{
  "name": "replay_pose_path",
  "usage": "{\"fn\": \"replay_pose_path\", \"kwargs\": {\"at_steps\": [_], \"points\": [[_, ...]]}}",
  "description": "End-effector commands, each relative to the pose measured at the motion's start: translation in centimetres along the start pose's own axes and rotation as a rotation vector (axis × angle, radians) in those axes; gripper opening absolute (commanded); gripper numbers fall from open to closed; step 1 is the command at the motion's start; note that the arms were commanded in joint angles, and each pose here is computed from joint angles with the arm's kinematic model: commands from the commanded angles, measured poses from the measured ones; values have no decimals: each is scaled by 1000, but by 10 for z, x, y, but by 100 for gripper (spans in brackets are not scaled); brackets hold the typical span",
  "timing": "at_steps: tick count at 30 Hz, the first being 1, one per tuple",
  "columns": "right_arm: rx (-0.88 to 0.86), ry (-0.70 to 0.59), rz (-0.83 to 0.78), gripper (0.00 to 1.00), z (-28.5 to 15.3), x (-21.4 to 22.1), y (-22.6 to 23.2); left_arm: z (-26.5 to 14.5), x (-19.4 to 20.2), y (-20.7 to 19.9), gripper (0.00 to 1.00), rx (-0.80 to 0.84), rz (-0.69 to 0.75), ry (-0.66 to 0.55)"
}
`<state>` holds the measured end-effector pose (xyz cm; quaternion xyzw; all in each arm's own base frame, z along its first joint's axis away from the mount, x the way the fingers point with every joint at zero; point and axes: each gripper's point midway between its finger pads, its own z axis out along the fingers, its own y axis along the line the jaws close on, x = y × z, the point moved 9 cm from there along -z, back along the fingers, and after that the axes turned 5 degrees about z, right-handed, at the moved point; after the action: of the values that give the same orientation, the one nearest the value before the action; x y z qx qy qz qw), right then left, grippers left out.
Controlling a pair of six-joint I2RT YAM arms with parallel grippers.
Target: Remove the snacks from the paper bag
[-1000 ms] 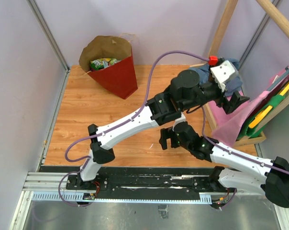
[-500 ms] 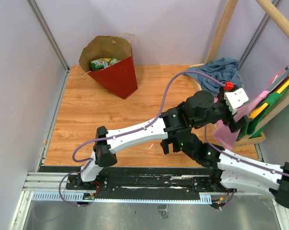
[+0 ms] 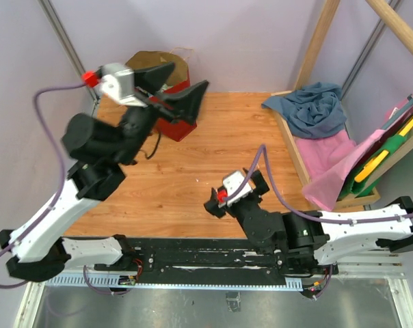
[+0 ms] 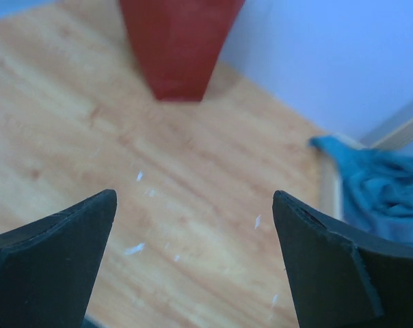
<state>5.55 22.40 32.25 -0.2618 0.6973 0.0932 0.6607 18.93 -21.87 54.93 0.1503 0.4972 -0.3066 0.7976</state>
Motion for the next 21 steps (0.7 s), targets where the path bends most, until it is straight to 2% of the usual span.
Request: {"fn": "replay_pose_path", "kwargs": {"at_steps": [1,5,9,11,14,16,19,21], "points": [[261,-57,-25,98,-17,-93,-48,-24,9,13,100,-97,10,32],[381,-49,133,100,-42,-139,-101,-36,19,20,100,-121,27,75],[517,48,73,99,-56,-144,-122,-41,29,24,100,-109,47,113],[523,61,18,100,-56,-145,-122,-43,32,26,100,-102,53,124],[563,53,71,99,-53,-154,-133,-41,39,29,100,-80,45,143],[567,22,96,99,-47,-165,-147,-39,44,29,100,-55,34,154],[486,-115,107,99,-33,-186,-157,-33,52,29,100,-11,14,170],[490,-184,77,99,-21,-198,-161,-28,57,30,100,9,4,182]]}}
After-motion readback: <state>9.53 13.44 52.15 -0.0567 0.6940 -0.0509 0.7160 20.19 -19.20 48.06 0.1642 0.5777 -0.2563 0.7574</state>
